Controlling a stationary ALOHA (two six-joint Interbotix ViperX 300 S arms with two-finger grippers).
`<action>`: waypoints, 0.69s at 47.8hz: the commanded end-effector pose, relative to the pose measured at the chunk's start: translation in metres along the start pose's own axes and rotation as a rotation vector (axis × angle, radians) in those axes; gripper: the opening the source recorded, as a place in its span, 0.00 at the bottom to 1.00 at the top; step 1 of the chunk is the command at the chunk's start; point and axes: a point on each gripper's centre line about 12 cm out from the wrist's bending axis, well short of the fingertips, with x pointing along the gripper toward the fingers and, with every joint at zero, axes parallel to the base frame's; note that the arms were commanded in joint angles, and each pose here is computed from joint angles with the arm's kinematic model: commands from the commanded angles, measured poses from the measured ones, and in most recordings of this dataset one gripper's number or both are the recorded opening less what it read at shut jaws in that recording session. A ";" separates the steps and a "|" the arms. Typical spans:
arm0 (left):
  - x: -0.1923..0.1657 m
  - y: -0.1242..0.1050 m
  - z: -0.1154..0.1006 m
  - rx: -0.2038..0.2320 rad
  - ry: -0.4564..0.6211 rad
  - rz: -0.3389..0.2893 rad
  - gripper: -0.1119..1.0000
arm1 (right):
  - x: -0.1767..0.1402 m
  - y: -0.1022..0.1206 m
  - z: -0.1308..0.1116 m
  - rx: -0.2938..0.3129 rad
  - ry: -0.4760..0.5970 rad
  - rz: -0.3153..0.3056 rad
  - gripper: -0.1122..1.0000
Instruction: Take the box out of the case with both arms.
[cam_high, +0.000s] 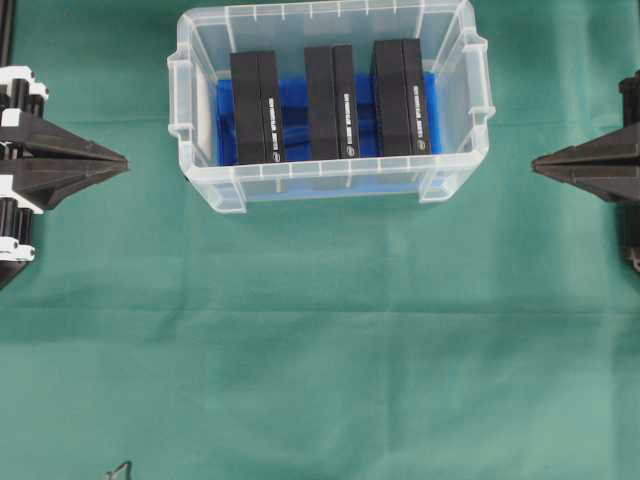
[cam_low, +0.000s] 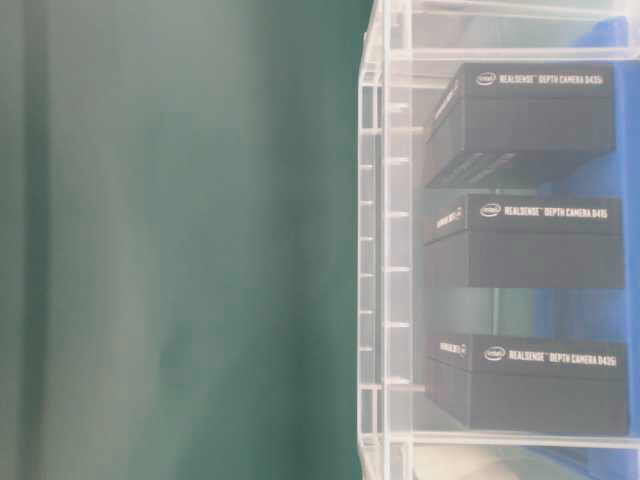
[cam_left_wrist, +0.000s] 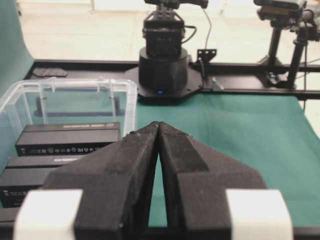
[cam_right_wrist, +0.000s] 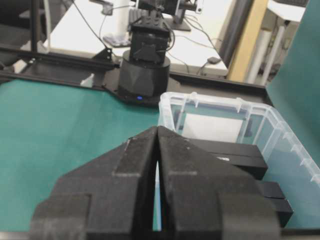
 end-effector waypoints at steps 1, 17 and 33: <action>0.003 -0.005 0.014 0.006 -0.025 -0.026 0.12 | 0.003 0.000 0.005 0.011 -0.009 0.001 0.12; 0.006 -0.005 0.026 -0.002 0.005 -0.027 0.12 | 0.008 0.000 0.019 0.025 0.061 0.000 0.12; 0.012 -0.005 0.086 -0.149 0.066 -0.017 0.12 | 0.019 0.000 0.099 0.025 0.055 0.000 0.12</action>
